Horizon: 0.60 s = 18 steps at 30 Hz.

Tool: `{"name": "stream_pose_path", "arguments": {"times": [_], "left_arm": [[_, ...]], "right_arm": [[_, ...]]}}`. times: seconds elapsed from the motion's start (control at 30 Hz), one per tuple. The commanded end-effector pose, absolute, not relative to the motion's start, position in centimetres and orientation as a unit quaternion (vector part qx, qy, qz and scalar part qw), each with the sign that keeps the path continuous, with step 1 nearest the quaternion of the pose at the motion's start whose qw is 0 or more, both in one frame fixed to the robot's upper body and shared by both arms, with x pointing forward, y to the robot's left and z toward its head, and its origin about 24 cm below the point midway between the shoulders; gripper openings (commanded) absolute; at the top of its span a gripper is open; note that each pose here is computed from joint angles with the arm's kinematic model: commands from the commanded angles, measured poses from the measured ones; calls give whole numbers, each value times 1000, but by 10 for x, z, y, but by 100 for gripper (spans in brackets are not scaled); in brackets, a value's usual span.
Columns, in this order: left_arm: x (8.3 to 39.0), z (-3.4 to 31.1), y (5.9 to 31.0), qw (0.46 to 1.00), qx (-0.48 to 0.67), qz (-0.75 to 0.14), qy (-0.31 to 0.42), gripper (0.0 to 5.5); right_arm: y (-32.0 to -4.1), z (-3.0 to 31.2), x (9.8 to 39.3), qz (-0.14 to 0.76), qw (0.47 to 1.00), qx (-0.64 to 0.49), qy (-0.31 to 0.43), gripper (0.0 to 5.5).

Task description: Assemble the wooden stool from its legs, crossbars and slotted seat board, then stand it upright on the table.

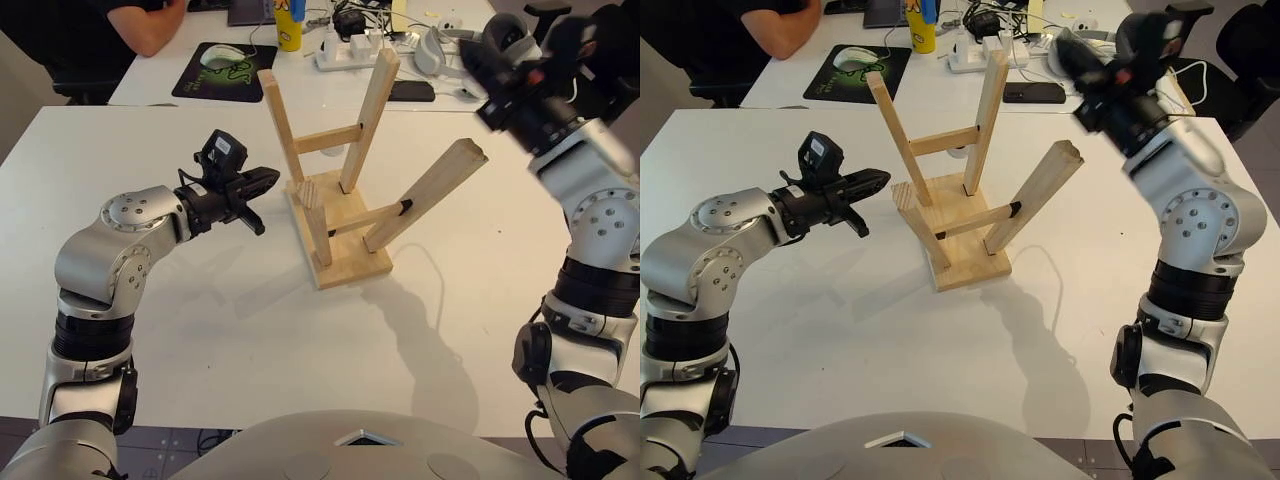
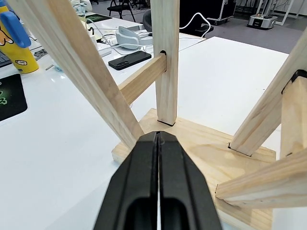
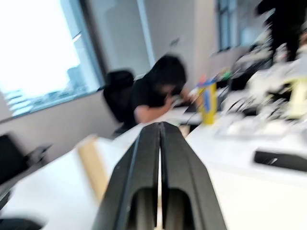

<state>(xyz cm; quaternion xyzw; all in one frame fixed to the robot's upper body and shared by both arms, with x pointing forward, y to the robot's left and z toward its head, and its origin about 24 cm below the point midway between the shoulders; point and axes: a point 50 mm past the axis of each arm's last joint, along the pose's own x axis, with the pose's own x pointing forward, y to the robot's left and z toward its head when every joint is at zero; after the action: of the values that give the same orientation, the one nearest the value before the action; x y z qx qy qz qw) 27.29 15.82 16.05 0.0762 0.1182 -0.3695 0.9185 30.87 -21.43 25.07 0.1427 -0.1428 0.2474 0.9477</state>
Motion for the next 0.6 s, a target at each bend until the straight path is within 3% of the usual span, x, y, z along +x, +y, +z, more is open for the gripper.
{"name": "stream_pose_path", "arguments": {"times": [0.03,0.17,0.27,0.33,0.4,0.47,0.5,0.6], "left_arm": [[269,154,161,917,81,-366,133,0],[269,153,165,920,82,-358,134,0],[268,152,166,920,84,-358,137,0],[268,152,166,919,84,-359,139,0],[269,153,166,918,86,-361,139,0],[271,156,162,914,88,-371,136,0],[271,157,162,914,89,-373,137,0],[272,156,159,911,86,-379,140,0]], "right_arm": [[-227,303,293,248,916,147,-279,1],[-222,314,280,283,898,165,-294,1],[-209,304,278,315,890,188,-270,1],[-186,269,284,360,903,183,-144,1],[-164,206,279,386,911,140,46,1],[-162,166,269,360,912,145,133,1],[-159,165,266,364,913,142,120,1],[-162,212,273,345,921,177,-46,1]]}}
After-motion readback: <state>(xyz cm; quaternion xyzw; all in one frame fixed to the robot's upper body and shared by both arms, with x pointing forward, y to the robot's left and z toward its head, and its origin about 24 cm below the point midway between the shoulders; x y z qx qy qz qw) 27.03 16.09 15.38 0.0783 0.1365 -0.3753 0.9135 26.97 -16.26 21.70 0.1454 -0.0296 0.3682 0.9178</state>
